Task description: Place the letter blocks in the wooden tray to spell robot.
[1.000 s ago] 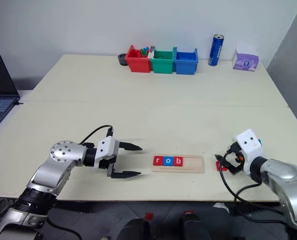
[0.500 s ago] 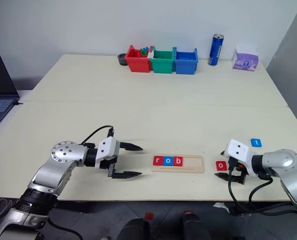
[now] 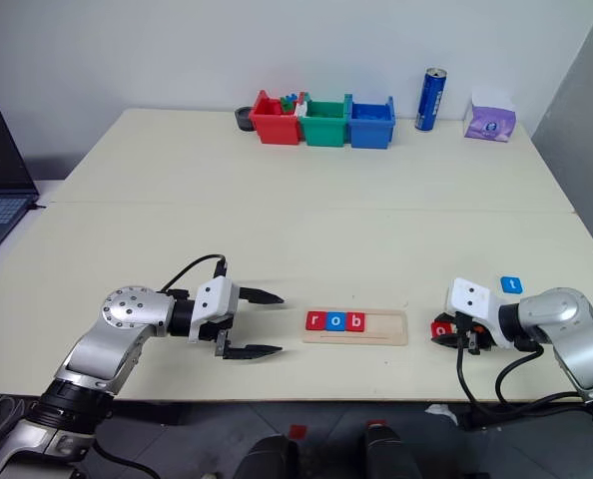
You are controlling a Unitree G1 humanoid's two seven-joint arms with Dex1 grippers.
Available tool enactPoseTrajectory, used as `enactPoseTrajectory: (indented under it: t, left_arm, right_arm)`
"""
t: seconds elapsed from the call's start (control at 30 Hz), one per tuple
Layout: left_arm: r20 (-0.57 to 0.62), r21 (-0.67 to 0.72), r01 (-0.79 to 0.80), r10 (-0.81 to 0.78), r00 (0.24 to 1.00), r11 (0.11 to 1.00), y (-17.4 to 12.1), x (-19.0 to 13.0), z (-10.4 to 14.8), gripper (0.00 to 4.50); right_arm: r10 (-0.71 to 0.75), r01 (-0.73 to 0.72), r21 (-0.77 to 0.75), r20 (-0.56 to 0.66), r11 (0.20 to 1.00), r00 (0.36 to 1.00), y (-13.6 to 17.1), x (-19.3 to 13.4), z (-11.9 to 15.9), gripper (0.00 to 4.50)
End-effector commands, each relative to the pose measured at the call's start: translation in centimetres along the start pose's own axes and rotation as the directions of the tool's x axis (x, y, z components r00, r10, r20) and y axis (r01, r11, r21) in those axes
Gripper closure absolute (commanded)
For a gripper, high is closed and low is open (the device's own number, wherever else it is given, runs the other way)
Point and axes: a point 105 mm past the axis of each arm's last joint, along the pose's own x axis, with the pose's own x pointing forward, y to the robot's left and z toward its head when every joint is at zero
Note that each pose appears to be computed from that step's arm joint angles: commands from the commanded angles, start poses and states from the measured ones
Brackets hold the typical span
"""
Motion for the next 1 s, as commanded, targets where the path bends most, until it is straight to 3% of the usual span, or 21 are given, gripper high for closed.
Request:
enactPoseTrajectory:
  t: [0.03,0.27,0.47,1.0]
  left_arm:
    - [0.006,0.046,-0.014,0.014,1.0,0.999,0.2,-0.5,0.9,0.0]
    - [0.003,0.045,-0.02,0.019,1.0,0.999,0.3,-0.6,0.9,0.0]
    - [0.004,0.044,-0.029,0.029,1.0,0.999,0.3,-0.7,1.0,0.0]
    - [0.003,0.034,-0.04,0.04,0.999,0.999,0.0,-0.6,0.8,0.0]
  right_arm:
    - [0.005,0.002,-0.083,0.089,0.997,0.996,0.2,-0.7,3.6,3.08]
    - [0.026,0.0,-0.153,0.162,0.988,0.986,1.3,1.2,7.7,3.08]
    - [-0.02,0.038,-0.113,0.157,0.993,0.987,0.9,4.0,8.5,3.08]
    - [-0.024,0.033,-0.067,0.137,0.997,0.99,1.4,5.3,8.7,3.08]
